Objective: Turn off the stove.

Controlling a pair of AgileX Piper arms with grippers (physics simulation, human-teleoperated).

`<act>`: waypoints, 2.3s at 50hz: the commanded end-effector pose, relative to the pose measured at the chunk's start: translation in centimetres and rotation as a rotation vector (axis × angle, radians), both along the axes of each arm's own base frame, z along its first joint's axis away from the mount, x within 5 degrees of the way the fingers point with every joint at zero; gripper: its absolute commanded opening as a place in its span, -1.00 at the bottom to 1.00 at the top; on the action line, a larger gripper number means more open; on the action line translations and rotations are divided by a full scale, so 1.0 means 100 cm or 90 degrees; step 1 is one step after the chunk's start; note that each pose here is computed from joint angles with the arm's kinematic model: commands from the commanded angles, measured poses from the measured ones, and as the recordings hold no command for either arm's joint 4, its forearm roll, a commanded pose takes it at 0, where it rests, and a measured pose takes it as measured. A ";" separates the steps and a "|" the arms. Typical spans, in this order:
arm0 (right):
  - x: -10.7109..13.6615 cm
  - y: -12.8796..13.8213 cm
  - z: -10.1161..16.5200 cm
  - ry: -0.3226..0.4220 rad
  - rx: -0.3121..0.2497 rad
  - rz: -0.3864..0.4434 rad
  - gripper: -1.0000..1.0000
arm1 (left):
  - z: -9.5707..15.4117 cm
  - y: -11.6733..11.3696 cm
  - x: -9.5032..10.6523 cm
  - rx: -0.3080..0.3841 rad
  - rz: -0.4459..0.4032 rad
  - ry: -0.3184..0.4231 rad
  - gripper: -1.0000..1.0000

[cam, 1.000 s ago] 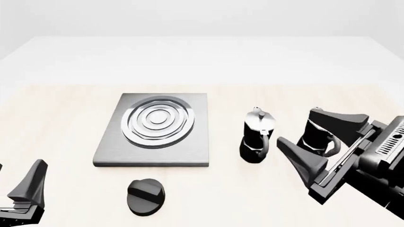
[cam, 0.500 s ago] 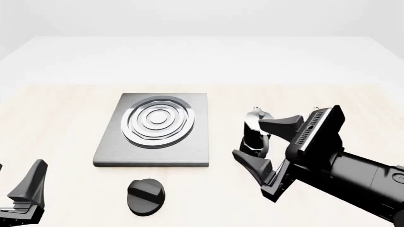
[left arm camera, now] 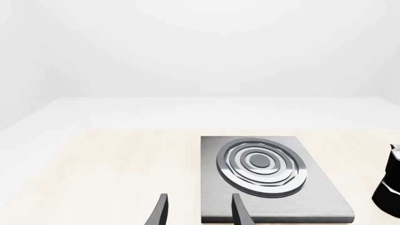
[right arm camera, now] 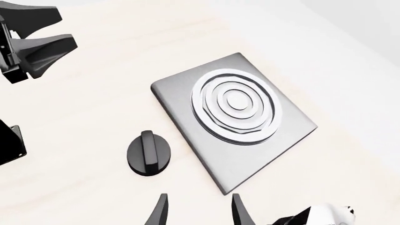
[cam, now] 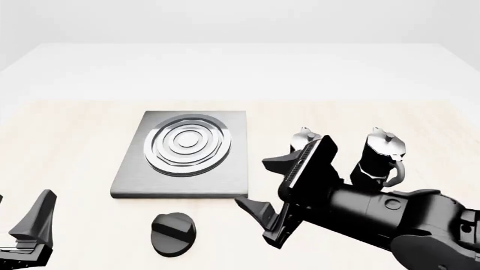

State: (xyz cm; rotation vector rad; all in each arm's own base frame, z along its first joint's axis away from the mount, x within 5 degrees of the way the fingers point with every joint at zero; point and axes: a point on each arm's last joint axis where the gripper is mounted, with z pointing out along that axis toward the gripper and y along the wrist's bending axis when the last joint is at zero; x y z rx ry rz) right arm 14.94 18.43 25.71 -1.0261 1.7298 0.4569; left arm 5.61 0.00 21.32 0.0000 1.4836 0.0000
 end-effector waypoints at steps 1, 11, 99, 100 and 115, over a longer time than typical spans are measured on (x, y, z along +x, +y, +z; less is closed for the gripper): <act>0.000 0.024 -0.014 0.014 -0.009 0.035 1.00 | 0.000 0.000 0.000 0.000 0.000 0.000 1.00; -0.002 0.039 -0.029 0.035 -0.020 0.054 1.00 | 0.000 0.000 0.000 0.000 0.000 0.000 1.00; 0.019 0.128 -0.125 0.110 -0.061 0.088 1.00 | 0.000 0.000 0.000 0.000 0.000 0.000 1.00; 0.018 0.128 -0.126 0.109 -0.062 0.088 1.00 | 0.000 0.000 0.000 0.000 0.000 0.000 1.00; 0.010 0.130 -0.128 0.114 -0.068 0.102 1.00 | 0.000 0.000 0.000 0.000 0.000 0.000 1.00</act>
